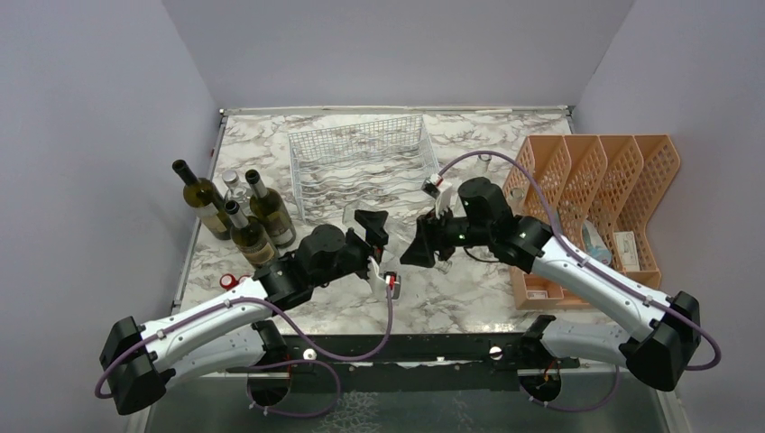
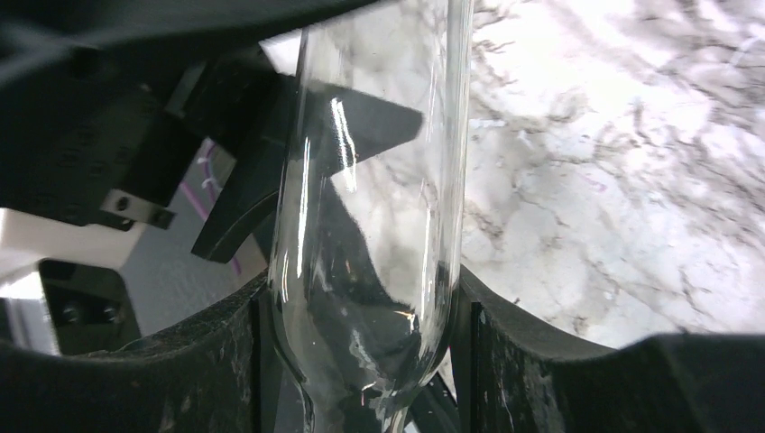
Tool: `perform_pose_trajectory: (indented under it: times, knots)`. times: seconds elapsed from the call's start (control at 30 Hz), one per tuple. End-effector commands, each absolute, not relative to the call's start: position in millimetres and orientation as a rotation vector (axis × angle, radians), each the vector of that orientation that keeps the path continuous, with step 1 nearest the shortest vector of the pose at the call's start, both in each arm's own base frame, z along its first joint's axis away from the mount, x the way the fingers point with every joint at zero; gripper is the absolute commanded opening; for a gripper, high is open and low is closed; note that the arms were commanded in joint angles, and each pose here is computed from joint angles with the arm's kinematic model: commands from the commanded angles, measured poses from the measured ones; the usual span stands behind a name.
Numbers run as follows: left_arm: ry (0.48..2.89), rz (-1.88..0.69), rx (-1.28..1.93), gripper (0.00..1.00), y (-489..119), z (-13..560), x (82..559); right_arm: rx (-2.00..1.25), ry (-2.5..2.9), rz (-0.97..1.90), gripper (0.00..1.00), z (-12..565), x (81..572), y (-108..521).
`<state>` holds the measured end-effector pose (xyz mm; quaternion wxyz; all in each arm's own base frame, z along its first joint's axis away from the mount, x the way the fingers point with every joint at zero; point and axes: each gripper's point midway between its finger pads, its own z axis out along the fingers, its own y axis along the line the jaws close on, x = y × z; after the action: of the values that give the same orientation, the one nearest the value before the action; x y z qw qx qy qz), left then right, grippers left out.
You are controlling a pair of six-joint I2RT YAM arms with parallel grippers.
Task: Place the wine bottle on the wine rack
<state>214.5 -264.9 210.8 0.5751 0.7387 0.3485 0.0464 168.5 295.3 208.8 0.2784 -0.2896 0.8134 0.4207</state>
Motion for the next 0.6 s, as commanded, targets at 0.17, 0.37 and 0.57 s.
perform_pose_trajectory:
  times: [0.17,0.37,0.57]
  knots:
    - [0.762,-0.020,1.552,0.99,-268.2,255.5,196.5,-0.653,2.082,0.915,0.01,230.1,199.6,275.5]
    - [0.806,-0.181,1.408,0.99,-265.1,282.5,180.7,-0.594,2.142,0.751,0.01,205.1,208.4,252.3]
    - [1.094,-0.449,0.794,0.99,-235.4,329.3,196.4,-0.617,2.189,0.672,0.01,174.5,209.6,243.4]
